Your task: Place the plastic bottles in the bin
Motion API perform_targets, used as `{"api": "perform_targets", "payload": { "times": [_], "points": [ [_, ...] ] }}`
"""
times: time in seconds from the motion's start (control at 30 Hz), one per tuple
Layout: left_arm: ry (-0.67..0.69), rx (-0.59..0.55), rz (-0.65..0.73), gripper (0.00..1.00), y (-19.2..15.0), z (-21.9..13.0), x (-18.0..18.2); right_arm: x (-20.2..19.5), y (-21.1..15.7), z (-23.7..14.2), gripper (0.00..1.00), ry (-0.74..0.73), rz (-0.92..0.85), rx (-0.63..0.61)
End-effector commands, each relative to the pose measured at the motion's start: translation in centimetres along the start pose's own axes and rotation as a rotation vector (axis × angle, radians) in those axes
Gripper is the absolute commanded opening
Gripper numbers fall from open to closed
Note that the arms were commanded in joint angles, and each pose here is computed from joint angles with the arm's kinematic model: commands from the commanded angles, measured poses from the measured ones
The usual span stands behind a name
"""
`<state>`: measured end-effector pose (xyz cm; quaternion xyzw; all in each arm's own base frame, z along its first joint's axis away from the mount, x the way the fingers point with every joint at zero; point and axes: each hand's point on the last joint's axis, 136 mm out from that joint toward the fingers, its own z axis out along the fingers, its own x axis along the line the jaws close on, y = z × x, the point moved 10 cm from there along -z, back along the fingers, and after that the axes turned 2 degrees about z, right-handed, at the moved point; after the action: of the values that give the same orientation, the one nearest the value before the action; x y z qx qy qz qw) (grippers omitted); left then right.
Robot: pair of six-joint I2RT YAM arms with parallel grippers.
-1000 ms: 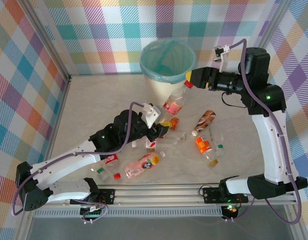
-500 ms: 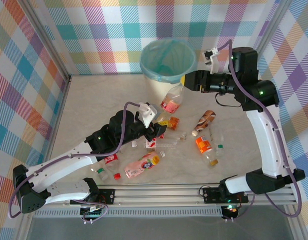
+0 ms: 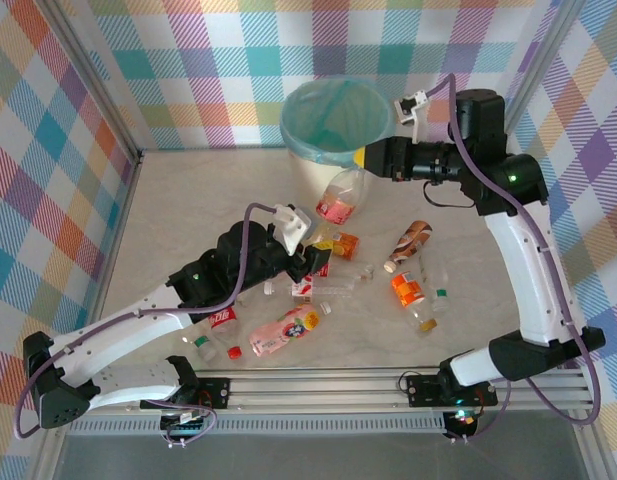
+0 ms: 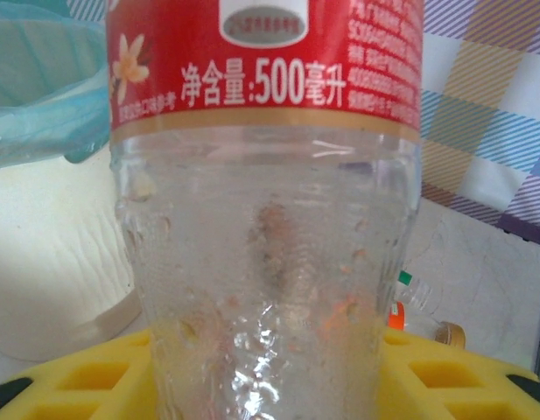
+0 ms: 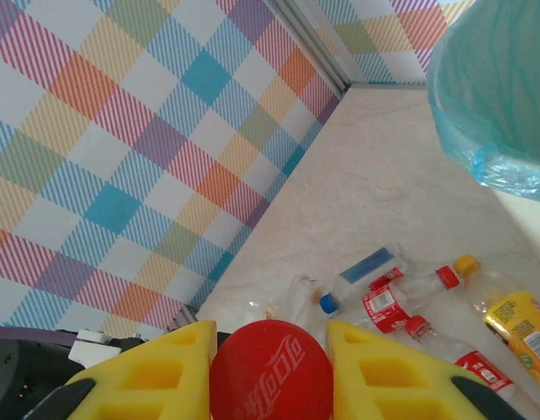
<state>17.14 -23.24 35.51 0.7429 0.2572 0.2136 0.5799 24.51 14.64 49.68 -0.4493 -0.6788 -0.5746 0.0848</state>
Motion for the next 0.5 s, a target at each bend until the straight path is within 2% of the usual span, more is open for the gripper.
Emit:
{"api": "perform_targets", "payload": {
  "times": [0.0,0.13,0.2,0.27,0.47],
  "points": [
    [0.047,-0.085,-0.022,0.56,2.2,-1.4,0.7,0.7,0.2,0.5,0.17,0.055,-0.004,0.025],
    [0.116,-0.098,-0.036,0.70,2.4,-1.9,1.2,0.6,1.2,0.8,0.08,0.032,-0.025,-0.025],
    [0.168,-0.101,-0.050,0.86,2.4,-2.3,1.6,0.8,2.0,0.9,0.00,0.024,-0.054,-0.071],
    [0.221,-0.106,-0.066,0.99,2.5,-2.7,2.0,1.0,3.0,0.8,0.00,0.005,-0.085,-0.122],
    [0.322,-0.139,-0.079,1.00,2.8,-4.9,2.9,1.3,6.8,1.0,0.00,-0.097,-0.229,-0.281]
  ]
}}
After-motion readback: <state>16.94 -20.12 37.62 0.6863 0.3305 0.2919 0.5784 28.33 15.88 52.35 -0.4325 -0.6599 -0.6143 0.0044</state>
